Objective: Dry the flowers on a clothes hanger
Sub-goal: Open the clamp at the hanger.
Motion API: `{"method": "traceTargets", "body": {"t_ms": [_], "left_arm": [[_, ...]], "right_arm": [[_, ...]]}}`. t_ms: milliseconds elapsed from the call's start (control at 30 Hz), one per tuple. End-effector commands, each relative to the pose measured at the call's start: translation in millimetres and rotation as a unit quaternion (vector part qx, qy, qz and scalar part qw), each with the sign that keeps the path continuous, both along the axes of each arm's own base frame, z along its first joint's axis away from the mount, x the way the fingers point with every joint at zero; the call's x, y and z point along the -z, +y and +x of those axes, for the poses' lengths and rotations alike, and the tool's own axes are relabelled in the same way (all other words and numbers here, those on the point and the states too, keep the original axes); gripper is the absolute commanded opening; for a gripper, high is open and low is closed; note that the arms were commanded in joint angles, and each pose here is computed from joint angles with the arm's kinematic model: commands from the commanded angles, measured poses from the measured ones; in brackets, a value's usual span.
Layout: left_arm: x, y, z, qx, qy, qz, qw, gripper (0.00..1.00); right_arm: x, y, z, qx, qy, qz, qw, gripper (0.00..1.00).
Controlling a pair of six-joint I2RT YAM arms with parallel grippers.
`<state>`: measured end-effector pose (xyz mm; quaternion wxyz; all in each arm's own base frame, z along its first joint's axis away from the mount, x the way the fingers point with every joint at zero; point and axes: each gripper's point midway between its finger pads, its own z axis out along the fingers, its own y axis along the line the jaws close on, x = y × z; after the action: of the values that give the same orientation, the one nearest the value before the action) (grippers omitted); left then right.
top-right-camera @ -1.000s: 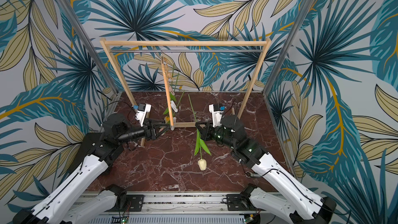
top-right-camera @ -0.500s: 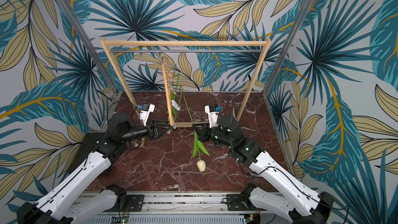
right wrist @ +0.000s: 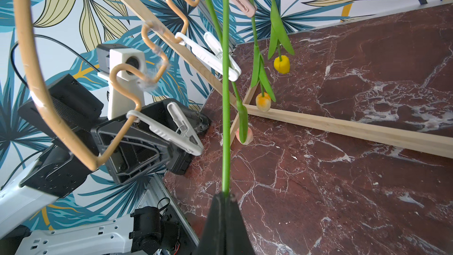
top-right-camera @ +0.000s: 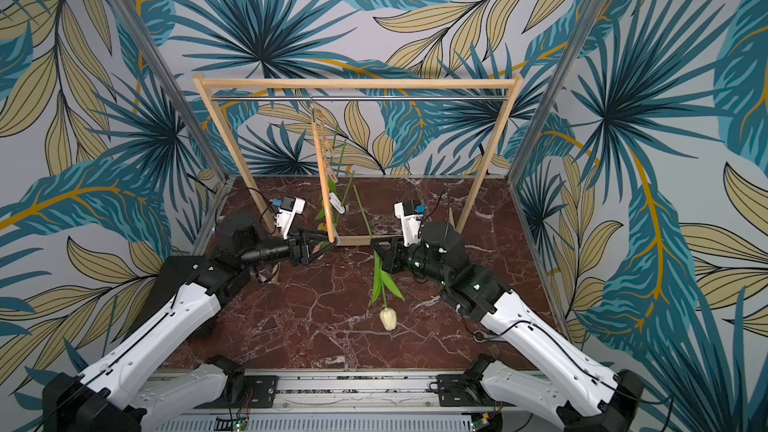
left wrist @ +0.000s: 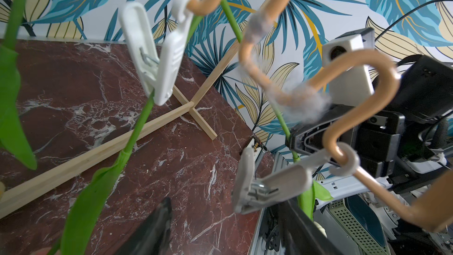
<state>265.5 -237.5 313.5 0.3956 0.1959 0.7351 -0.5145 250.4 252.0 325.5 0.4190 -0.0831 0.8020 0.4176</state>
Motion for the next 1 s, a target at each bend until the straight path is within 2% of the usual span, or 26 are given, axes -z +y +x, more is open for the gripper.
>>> {"method": "traceTargets", "body": {"t_ms": [0,167,700,967], "left_arm": [[-39,-5,-4,0.021,-0.053,-0.018,0.998,0.70],[-48,-7,-8,0.028,-0.066,-0.022,0.997,0.70],[-47,-20,-6,0.033,-0.079,-0.007,0.996,0.56],[-53,-17,-10,0.026,-0.087,-0.005,0.996,0.53]], "right_arm": [[-11,6,-5,-0.018,-0.016,0.007,1.000,0.00],[-11,10,-7,-0.026,-0.015,0.005,1.000,0.00],[-10,19,-12,-0.042,-0.015,-0.002,0.999,0.00],[-10,16,-14,-0.038,-0.015,-0.004,0.999,0.00]]}}
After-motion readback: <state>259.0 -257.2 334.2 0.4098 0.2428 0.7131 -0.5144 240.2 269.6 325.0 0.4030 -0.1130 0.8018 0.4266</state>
